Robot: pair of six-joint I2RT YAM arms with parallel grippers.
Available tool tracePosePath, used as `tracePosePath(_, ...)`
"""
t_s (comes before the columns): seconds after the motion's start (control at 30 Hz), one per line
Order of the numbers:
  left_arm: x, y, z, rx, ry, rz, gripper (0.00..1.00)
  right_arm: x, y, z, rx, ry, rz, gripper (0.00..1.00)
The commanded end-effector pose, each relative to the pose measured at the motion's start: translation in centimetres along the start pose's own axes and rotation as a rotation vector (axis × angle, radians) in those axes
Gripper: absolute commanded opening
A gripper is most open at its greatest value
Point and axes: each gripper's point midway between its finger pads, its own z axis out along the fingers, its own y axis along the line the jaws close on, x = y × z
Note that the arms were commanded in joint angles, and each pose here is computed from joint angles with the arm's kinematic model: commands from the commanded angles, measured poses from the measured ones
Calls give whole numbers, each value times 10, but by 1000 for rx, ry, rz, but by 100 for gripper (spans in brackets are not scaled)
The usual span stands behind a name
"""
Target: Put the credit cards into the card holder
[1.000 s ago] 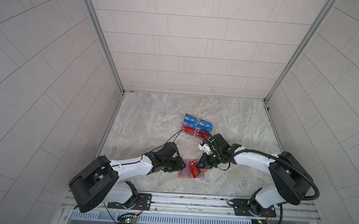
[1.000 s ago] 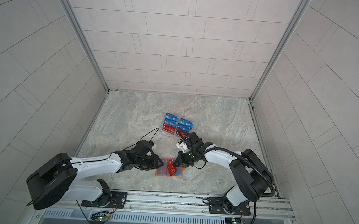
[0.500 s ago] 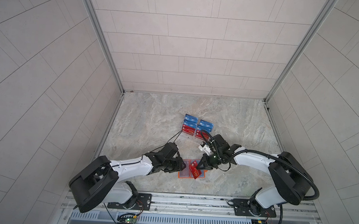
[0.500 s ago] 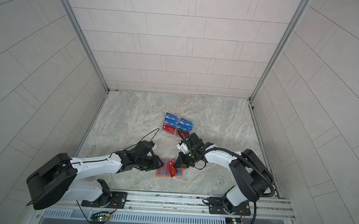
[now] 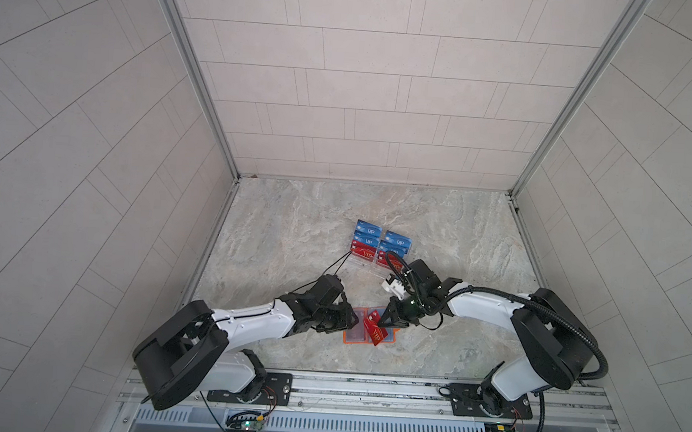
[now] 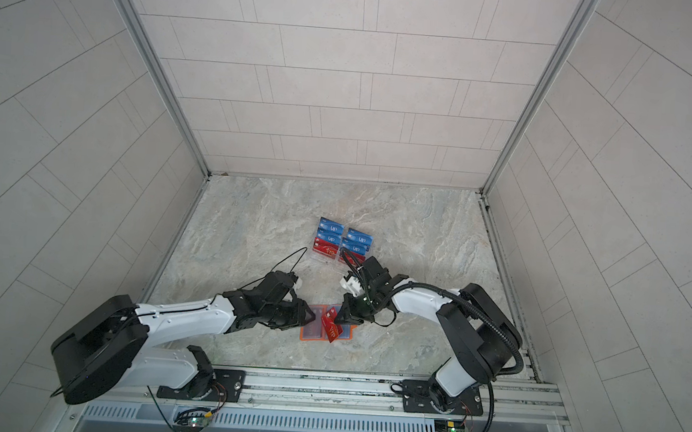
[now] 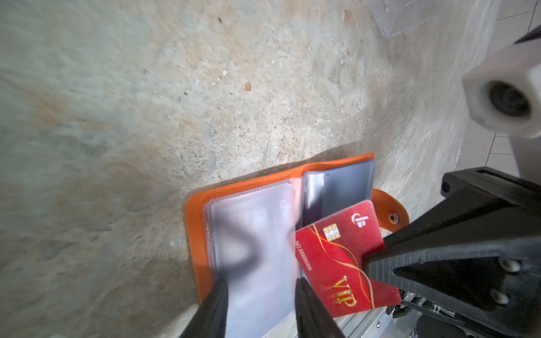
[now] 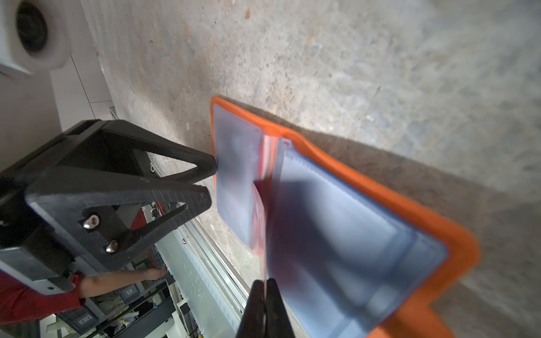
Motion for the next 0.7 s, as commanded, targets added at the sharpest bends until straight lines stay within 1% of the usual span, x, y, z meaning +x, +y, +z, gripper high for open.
tracePosePath(0.0,8,10,0,-38,19,4,43,-6,-2,4,17,-15,14,0)
tracePosePath(0.33,9,12,1,-41,22,-2,43,-21,-4,10,27,-80,24,0)
tracePosePath(0.67,10,12,2,-40,29,0,41,-27,-12,19,91,-149,35,0)
